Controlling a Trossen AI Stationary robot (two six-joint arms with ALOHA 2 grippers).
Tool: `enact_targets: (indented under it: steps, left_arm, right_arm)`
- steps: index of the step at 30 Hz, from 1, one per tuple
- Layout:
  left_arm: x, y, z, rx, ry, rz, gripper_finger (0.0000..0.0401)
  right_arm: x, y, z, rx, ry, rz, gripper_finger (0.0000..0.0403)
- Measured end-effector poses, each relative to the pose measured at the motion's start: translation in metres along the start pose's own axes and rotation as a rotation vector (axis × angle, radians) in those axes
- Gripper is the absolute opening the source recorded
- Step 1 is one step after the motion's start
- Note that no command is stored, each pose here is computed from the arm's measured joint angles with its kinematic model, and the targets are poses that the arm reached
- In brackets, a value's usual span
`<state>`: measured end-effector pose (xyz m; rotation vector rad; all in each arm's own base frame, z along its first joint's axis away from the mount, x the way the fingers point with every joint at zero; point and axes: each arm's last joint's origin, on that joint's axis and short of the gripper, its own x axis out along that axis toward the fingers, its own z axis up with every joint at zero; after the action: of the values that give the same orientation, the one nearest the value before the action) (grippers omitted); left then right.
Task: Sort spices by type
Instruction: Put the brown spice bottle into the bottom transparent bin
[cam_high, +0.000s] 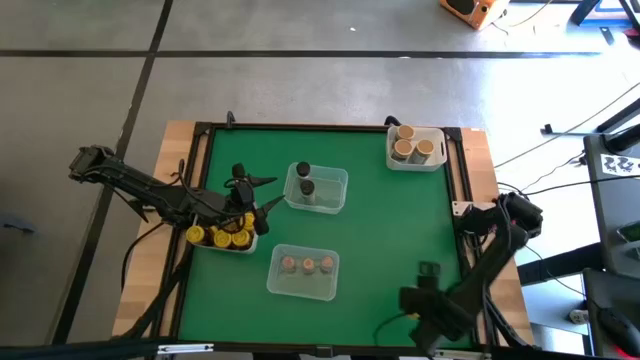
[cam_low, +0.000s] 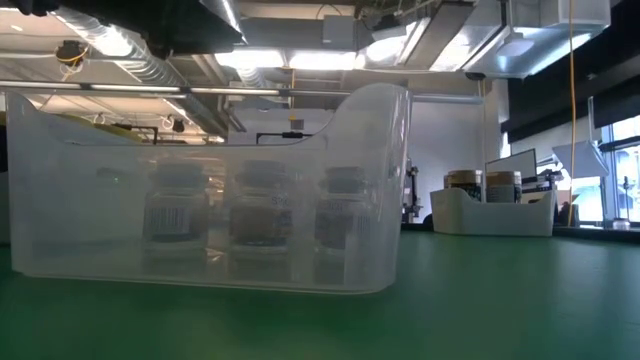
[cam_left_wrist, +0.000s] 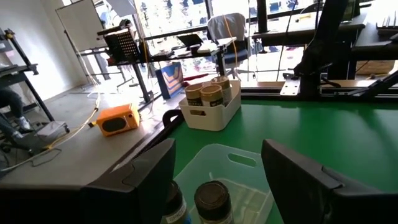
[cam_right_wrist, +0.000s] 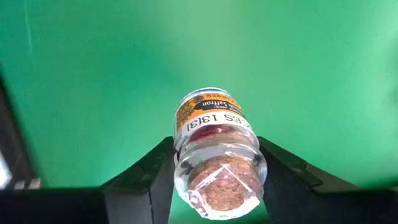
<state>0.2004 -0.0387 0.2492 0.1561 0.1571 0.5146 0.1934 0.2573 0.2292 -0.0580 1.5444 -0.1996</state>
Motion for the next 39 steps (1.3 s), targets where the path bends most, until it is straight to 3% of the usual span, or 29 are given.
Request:
enact_targets:
  steps: [4,11,23,30,39]
  left_arm:
    - [0.000,0.000,-0.003,0.019,0.020,-0.002,0.0237]
    - [0.000,0.000,-0.008,0.020,0.061,-0.004,0.0237]
    - [-0.001,-0.001,-0.013,-0.046,0.106,-0.006,0.0237]
    - [-0.002,-0.001,-0.017,-0.075,0.134,-0.002,0.0237]
    - [-0.002,-0.001,-0.017,-0.077,0.137,-0.001,0.0237]
  right_arm:
    - [-0.024,-0.021,0.046,-0.086,-0.229,-0.076,0.0185]
    - [-0.051,-0.053,0.114,-0.161,-0.475,-0.031,0.0185]
    - [-0.060,-0.073,0.176,-0.317,-0.785,0.093,0.0185]
    - [-0.050,-0.074,0.196,-0.358,-0.823,0.143,0.0185]
    - [-0.032,-0.063,0.221,-0.348,-0.636,0.173,0.0185]
